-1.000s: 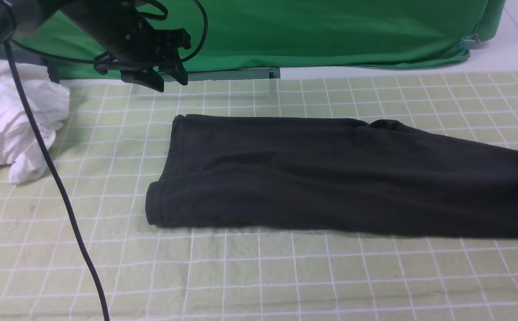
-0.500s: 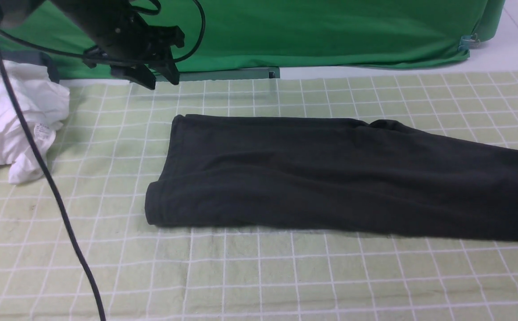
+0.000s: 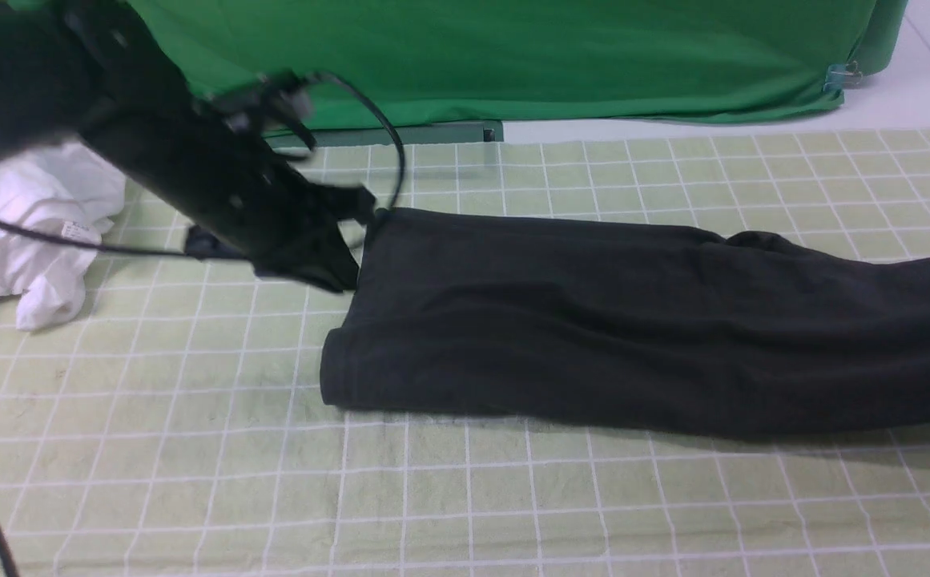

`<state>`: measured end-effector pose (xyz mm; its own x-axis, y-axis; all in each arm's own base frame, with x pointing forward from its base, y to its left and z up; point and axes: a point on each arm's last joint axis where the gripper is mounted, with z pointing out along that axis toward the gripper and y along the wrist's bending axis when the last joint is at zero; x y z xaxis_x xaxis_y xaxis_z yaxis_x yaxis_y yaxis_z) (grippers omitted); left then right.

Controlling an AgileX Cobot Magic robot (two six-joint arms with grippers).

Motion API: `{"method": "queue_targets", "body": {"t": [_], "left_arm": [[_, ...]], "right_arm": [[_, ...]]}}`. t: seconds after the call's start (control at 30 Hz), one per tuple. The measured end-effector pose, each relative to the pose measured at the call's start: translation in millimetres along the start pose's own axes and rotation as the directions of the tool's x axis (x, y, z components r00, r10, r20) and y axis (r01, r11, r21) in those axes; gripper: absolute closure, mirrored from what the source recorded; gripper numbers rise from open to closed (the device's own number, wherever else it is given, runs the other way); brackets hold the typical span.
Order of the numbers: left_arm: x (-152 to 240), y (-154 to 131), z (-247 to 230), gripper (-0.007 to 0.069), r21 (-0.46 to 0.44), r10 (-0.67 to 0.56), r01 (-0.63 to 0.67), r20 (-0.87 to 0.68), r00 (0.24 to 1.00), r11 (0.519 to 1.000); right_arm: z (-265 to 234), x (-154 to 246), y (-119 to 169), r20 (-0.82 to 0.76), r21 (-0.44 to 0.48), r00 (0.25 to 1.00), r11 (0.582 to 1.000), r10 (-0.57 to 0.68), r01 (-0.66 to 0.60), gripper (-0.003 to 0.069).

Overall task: Fold a long-sleeved shirt over a green coffee tablecloth.
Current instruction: 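Fold the right end of the dark garment over onto its left end with the right gripper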

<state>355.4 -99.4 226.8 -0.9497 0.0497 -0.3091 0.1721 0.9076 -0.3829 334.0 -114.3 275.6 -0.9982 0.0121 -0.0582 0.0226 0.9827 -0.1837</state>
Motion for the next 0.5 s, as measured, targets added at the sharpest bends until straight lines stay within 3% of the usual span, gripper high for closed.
{"method": "queue_targets", "body": {"t": [0.27, 0.5], "left_arm": [[24.2, -4.9, 62.6, 0.0588, -0.088, 0.063, -0.079, -0.172, 0.983, 0.993], [26.7, -13.5, 24.4, 0.0588, -0.124, 0.092, -0.114, -0.167, 0.982, 0.986]], "right_arm": [[-4.5, -0.3, 5.3, 0.012, 0.004, 1.0, 1.0, 0.003, -0.003, 0.0626], [-4.9, -0.3, 5.6, 0.013, 0.004, 1.0, 1.0, 0.005, -0.005, 0.0626]]}}
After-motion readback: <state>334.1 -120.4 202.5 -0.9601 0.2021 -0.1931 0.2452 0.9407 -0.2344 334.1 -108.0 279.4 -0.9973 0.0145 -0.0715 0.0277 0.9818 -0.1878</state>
